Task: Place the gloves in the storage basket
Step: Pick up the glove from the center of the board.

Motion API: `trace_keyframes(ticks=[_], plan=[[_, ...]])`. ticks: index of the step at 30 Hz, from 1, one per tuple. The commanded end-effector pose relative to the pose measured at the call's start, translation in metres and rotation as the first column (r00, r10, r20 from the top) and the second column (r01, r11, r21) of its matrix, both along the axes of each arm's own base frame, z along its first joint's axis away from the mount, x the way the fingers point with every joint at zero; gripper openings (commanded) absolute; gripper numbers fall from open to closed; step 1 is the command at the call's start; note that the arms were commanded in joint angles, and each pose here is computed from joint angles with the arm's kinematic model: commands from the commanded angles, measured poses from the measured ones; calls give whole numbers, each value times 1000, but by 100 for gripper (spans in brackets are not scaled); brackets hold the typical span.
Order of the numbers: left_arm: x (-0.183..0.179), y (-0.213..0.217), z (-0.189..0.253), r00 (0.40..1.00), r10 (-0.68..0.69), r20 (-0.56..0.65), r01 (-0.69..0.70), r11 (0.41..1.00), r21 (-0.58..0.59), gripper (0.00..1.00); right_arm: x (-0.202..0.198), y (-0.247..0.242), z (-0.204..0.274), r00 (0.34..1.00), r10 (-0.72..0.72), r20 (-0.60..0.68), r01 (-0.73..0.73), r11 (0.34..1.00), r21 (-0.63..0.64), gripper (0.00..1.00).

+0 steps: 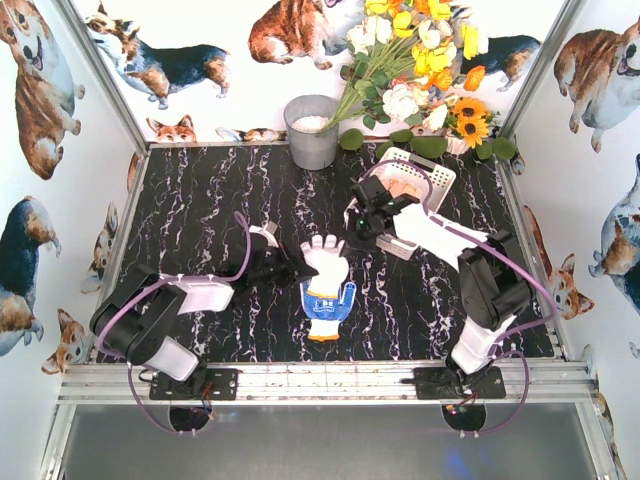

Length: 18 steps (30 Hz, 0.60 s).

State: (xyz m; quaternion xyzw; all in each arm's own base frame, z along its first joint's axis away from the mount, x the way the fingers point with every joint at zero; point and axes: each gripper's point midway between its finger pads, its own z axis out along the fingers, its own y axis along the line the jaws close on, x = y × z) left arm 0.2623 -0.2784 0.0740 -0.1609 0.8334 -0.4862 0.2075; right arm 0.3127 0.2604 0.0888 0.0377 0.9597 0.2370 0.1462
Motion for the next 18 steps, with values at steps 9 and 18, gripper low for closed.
trace_keyframes(ticks=[9, 18], plan=[[-14, 2, 7, 999, 37, 15, -38, 999, 26, 0, -25, -15, 8, 999, 17, 30, -17, 1000, 2, 0], [-45, -1, 7, 999, 28, -22, -27, 1000, 13, 0, -37, -17, 7, 1000, 18, 21, -18, 1000, 23, 0]])
